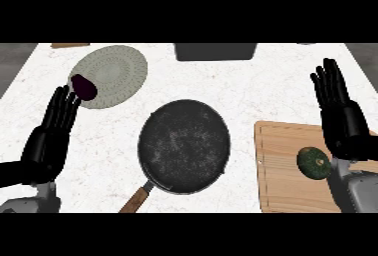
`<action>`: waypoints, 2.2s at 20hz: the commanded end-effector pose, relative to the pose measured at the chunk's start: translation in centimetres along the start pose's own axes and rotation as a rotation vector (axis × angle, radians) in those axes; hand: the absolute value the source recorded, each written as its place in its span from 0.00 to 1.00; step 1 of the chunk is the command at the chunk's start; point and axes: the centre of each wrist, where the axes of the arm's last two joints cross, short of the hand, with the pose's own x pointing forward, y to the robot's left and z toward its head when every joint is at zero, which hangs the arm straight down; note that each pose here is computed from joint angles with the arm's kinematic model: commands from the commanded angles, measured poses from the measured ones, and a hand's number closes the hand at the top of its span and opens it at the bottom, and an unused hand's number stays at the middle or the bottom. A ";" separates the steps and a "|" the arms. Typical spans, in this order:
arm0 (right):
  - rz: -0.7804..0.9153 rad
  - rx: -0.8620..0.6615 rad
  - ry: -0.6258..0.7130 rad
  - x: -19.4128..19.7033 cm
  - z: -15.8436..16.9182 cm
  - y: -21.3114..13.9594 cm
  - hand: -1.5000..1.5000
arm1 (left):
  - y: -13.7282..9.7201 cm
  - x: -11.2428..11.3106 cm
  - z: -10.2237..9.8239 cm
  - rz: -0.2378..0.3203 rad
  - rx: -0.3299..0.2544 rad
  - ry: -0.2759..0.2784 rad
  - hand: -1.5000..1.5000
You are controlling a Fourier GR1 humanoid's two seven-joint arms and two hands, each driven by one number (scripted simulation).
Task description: Pick the squash from the cutting board and place it in the pan
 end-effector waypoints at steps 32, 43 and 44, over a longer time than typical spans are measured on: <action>0.900 -0.107 0.398 10.1 9.0 -10.8 0.00 | 6.5 -2.8 -1.1 -0.382 0.151 0.552 0.50; 1.114 0.111 0.729 11.4 5.2 -4.1 0.00 | 5.4 -3.6 -2.0 -0.392 0.145 0.539 0.50; 1.124 0.144 0.730 12.1 4.5 -3.6 0.00 | 6.7 -2.0 -3.0 -0.391 0.150 0.532 0.50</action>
